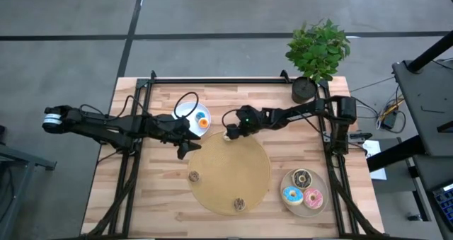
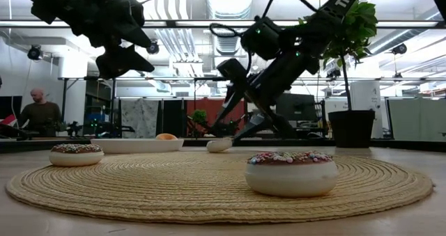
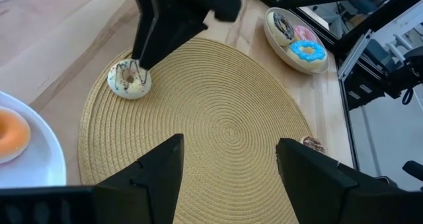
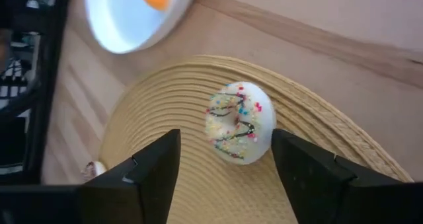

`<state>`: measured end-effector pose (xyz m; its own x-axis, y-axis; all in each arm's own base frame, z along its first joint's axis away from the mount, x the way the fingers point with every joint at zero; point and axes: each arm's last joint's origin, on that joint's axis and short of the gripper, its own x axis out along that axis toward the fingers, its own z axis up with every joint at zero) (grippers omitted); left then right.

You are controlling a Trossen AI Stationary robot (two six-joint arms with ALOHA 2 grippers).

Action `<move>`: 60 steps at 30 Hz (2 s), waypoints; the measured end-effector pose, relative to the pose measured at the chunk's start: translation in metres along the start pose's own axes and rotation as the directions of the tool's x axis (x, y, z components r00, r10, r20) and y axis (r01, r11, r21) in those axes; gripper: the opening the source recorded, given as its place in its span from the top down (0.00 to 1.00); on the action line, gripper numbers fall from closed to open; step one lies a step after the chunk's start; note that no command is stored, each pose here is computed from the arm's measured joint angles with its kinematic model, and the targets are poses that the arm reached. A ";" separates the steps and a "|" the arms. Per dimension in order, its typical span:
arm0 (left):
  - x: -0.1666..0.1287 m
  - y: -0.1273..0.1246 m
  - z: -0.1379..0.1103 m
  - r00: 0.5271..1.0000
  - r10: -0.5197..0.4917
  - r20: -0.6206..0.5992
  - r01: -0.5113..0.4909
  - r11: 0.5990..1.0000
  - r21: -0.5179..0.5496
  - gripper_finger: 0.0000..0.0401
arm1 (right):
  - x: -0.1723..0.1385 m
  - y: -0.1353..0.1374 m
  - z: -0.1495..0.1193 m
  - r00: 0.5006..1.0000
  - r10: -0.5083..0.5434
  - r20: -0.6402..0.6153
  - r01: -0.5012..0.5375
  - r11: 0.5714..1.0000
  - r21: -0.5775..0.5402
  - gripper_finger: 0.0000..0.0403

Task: Pick & Place donuts
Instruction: Put the small brown donut into the white plate

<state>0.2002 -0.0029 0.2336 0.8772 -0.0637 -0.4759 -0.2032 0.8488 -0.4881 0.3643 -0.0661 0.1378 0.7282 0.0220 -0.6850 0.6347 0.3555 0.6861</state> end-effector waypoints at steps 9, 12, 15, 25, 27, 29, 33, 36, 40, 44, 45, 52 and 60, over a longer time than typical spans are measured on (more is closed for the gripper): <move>0.000 -0.001 0.001 1.000 -0.008 0.014 0.009 1.000 -0.018 0.47 | -0.033 0.019 0.004 0.998 0.050 0.023 -0.048 0.996 -0.080 0.43; 0.000 -0.001 0.002 1.000 -0.009 0.016 0.010 1.000 -0.019 0.47 | -0.046 0.024 -0.001 0.998 0.047 -0.039 -0.052 0.991 -0.124 0.43; 0.000 -0.001 0.002 1.000 -0.009 0.016 0.010 1.000 -0.019 0.47 | -0.060 0.033 -0.014 0.990 0.062 -0.124 -0.085 0.977 -0.196 0.43; 0.000 -0.001 0.002 1.000 -0.011 0.019 0.011 1.000 -0.021 0.47 | -0.090 0.060 -0.060 0.944 0.115 -0.311 -0.225 0.911 -0.347 0.44; 0.000 -0.001 0.002 1.000 -0.013 0.023 0.014 1.000 -0.021 0.47 | -0.091 0.063 -0.069 0.929 0.123 -0.349 -0.254 0.899 -0.358 0.44; 0.000 -0.001 0.002 1.000 -0.013 0.024 0.014 1.000 -0.021 0.47 | -0.091 0.066 -0.079 0.918 0.122 -0.376 -0.274 0.882 -0.384 0.44; 0.000 -0.001 0.002 1.000 -0.013 0.023 0.013 1.000 -0.022 0.47 | -0.087 0.070 -0.101 0.897 0.106 -0.428 -0.313 0.838 -0.447 0.44; 0.000 -0.001 0.002 1.000 -0.013 0.023 0.013 1.000 -0.022 0.47 | -0.084 0.072 -0.115 0.883 0.089 -0.460 -0.333 0.810 -0.483 0.44; 0.000 -0.001 0.002 1.000 -0.013 0.023 0.013 1.000 -0.022 0.47 | -0.077 0.071 -0.130 0.868 0.062 -0.492 -0.345 0.789 -0.509 0.44; 0.000 -0.001 0.003 1.000 -0.014 0.026 0.015 1.000 -0.022 0.47 | -0.068 0.070 -0.143 0.856 0.054 -0.514 -0.344 0.803 -0.488 0.44; 0.000 -0.001 0.003 1.000 -0.015 0.027 0.015 1.000 -0.022 0.47 | -0.065 0.071 -0.147 0.853 0.061 -0.518 -0.348 0.807 -0.478 0.44; 0.000 -0.002 0.003 0.999 -0.017 0.029 0.018 1.000 -0.022 0.47 | -0.043 0.078 -0.166 0.834 0.167 -0.525 -0.397 0.843 -0.364 0.44; 0.000 -0.002 0.003 0.999 -0.022 0.026 0.022 1.000 -0.022 0.47 | -0.026 0.067 -0.178 0.830 0.105 -0.548 -0.281 0.927 -0.248 0.44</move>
<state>0.2017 -0.0030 0.2364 0.8924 -0.0683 -0.4460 -0.1931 0.8356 -0.5142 0.3417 0.1237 0.1584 0.5295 0.5676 -0.6305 0.3190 0.5554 0.7679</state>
